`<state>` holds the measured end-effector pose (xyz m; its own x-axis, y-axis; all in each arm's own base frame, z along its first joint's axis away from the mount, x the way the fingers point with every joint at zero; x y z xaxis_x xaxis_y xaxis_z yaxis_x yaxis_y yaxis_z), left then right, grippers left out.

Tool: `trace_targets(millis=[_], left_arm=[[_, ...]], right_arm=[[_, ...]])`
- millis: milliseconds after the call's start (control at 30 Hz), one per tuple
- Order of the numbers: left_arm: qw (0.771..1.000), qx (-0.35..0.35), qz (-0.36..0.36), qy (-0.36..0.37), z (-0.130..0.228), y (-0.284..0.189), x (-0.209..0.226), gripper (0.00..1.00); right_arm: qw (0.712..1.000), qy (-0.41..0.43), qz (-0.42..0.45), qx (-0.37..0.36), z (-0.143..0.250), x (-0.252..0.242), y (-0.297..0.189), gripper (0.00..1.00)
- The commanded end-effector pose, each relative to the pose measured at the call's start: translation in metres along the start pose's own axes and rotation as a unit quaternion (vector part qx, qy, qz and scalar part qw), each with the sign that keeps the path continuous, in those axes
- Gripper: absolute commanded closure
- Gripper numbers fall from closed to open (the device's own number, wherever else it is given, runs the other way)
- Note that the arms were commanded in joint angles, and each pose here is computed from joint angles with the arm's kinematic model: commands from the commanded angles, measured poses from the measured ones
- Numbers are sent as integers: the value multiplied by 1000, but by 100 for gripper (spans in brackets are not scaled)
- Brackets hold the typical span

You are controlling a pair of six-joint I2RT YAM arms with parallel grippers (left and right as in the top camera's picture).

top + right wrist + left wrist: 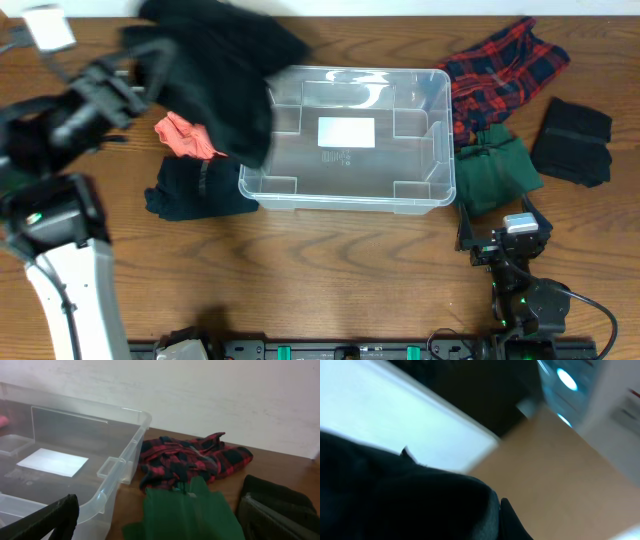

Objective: Pack container
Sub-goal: 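Lift the black garment with the left gripper and drop it into the bin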

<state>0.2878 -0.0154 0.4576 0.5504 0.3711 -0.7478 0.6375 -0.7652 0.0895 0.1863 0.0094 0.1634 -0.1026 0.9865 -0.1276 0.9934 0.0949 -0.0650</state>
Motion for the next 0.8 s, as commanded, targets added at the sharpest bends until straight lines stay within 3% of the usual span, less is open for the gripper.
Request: trace_targets(millis=[0,300,767], left_arm=[[997,60,51,-18,18,33,-12,94],[958,232,155,-61,90,121,9,94],[924,324,159,-129,160,181,81,94]], right_arm=[[1000,-5,8,1,1,-3,0,1],[1000,-5,8,1,1,-3,0,1],[1000,-5,8,2,1,-3,0,1]])
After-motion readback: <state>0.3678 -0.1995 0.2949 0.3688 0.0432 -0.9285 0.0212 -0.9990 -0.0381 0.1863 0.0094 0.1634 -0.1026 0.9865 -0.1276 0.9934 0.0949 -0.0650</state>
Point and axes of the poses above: each gripper's point midway between its finger pads, its own y axis out along the fingers, its own x axis along the line the jaws close on, z = x × y, the point moved 6 cm from there along -y, back along the fingers, and after that the axes turned 1 degree about -y, right-handed, at the moved point
